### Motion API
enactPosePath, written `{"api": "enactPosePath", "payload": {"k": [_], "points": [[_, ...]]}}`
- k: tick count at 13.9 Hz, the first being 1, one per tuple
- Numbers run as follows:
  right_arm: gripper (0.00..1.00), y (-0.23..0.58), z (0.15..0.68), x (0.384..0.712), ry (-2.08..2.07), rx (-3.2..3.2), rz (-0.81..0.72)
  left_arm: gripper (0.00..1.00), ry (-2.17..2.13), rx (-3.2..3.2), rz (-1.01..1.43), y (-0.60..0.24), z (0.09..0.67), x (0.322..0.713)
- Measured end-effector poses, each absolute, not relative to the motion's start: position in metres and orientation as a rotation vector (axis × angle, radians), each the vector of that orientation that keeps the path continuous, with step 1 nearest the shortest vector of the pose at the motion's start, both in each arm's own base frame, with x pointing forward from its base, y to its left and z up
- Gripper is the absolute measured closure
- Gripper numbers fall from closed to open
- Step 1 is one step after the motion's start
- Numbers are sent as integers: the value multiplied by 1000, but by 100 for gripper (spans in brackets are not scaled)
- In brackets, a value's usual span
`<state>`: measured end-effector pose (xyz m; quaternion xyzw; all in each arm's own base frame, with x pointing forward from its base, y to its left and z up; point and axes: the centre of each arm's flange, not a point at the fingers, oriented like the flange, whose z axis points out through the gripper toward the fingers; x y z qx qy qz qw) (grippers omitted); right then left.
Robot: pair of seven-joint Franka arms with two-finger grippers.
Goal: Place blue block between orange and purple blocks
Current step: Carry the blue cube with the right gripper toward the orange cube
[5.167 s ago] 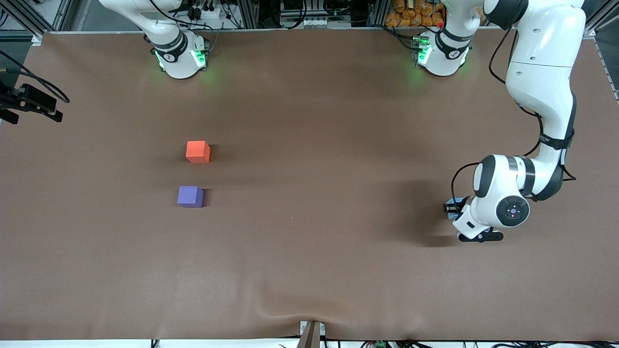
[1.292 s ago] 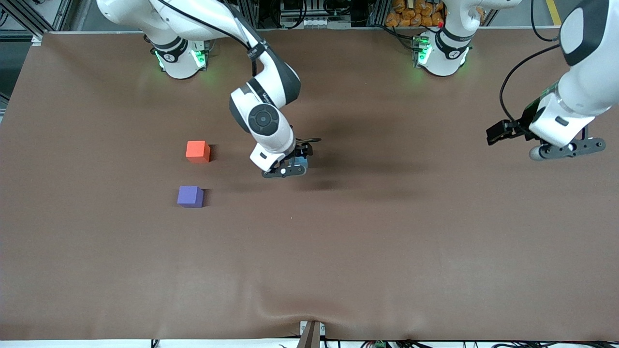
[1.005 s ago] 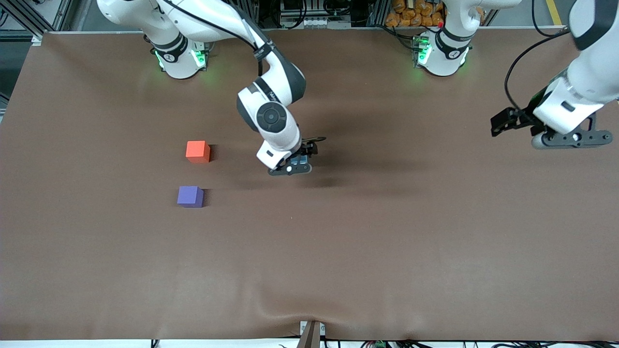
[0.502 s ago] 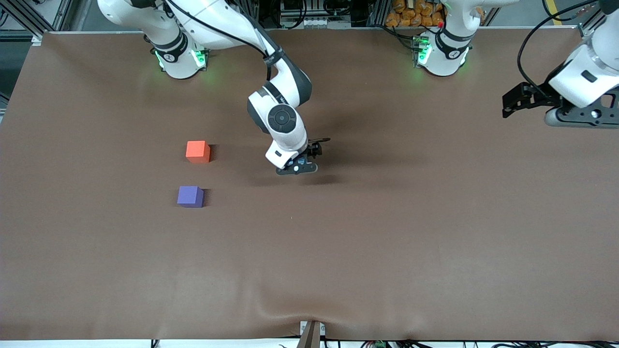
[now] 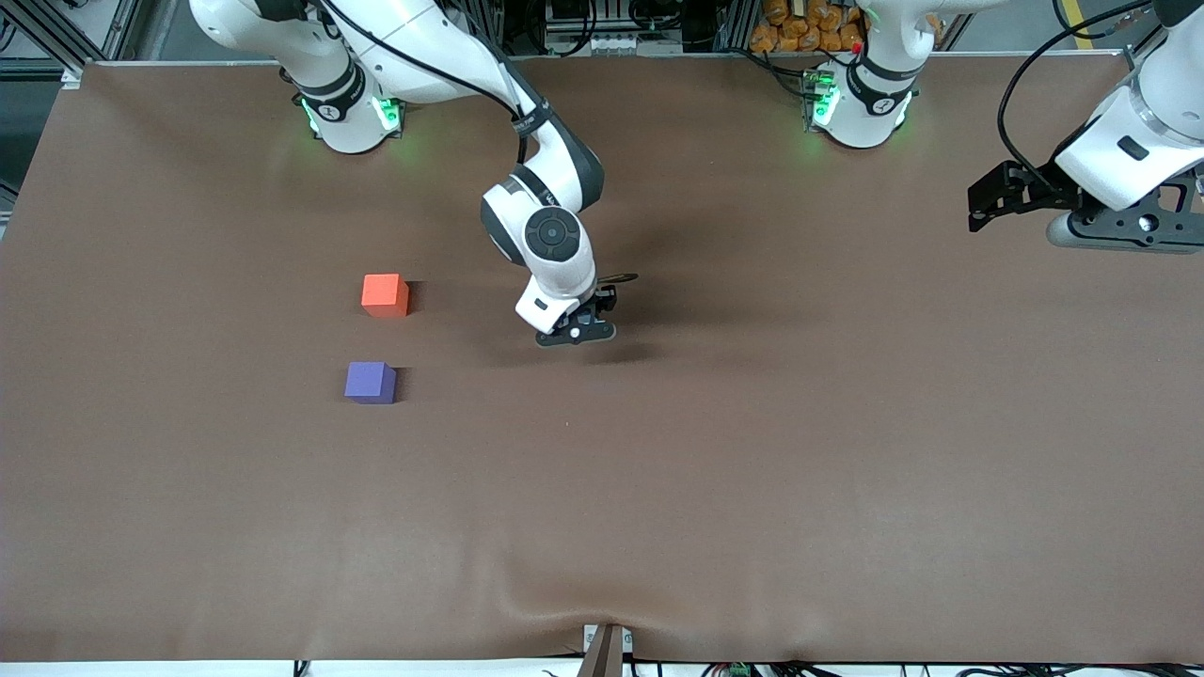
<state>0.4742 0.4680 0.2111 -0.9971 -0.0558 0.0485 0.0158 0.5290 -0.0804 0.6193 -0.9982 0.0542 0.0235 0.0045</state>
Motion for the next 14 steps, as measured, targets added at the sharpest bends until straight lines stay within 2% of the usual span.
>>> {"api": "enactPosePath", "payload": {"k": [4, 8, 11, 14], "points": [[41, 418, 267, 513, -53, -3124, 229, 0, 179, -3134, 69, -84, 618, 545], [41, 321, 333, 558, -57, -3102, 279, 0, 110, -3137, 59, -77, 623, 549], [41, 249, 333, 566, -78, -3084, 323, 0, 34, -3140, 36, -72, 631, 548], [41, 212, 321, 556, -53, -3093, 321, 0, 16, -3140, 25, -68, 637, 544]]}}
